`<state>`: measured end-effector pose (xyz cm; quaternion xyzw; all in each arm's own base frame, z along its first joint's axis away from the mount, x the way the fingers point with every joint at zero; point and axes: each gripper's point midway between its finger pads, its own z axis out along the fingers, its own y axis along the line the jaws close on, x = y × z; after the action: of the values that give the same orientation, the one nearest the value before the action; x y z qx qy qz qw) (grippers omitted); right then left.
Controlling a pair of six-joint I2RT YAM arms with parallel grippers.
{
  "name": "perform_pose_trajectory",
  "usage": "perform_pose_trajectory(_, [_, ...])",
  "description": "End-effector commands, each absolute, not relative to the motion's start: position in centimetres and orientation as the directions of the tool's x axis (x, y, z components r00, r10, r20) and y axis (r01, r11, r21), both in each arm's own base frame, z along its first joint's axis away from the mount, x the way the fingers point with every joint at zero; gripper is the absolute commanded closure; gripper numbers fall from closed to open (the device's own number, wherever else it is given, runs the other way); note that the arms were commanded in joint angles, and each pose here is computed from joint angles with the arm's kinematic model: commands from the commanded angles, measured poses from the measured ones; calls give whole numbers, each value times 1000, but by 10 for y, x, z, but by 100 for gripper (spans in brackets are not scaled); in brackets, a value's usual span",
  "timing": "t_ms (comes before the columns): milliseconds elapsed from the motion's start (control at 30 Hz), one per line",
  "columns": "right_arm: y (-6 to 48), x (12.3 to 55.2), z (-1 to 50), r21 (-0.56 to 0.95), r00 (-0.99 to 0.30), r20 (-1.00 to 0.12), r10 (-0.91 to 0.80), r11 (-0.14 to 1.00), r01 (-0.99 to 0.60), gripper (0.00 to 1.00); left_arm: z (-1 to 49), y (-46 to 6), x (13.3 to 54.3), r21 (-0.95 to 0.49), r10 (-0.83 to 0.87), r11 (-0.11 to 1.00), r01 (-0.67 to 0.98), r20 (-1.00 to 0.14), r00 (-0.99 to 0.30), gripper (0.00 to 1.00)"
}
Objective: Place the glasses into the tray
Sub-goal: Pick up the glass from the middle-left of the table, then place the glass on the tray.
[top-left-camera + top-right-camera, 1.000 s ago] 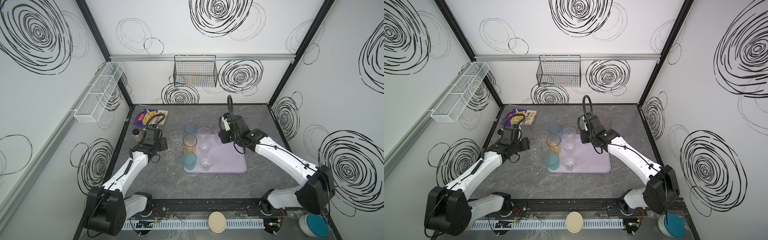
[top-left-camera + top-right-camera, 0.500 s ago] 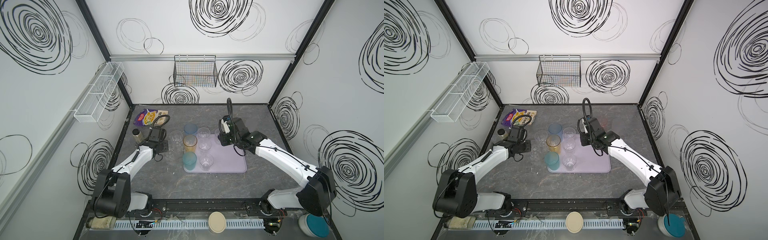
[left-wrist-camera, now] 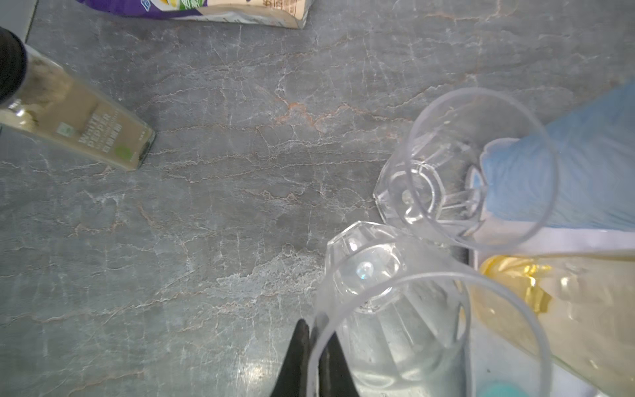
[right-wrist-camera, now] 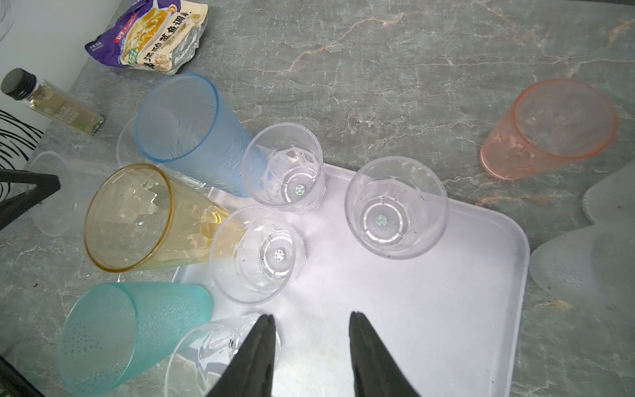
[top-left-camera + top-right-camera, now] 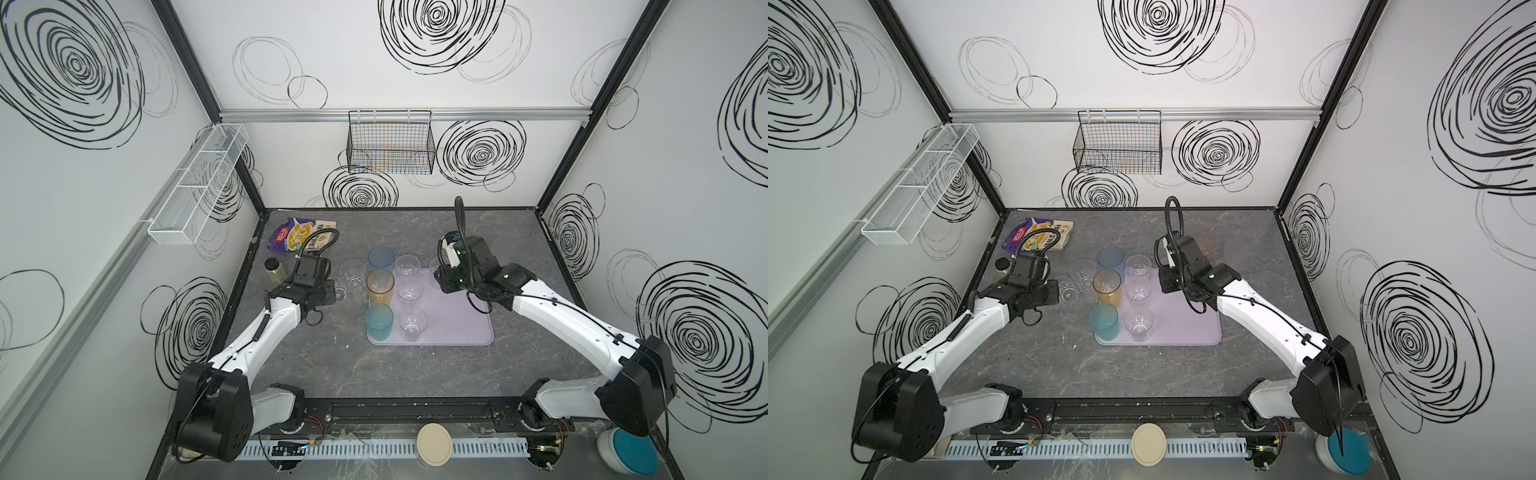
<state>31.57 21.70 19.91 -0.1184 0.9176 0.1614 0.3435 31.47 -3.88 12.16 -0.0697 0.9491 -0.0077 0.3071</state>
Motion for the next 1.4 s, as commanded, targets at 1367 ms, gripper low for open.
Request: perform_pose_trajectory(1367, [50,334,200,553,-626,-606,490,826,111,52,157,-392,320,27,428,835,550,-661,-617,100])
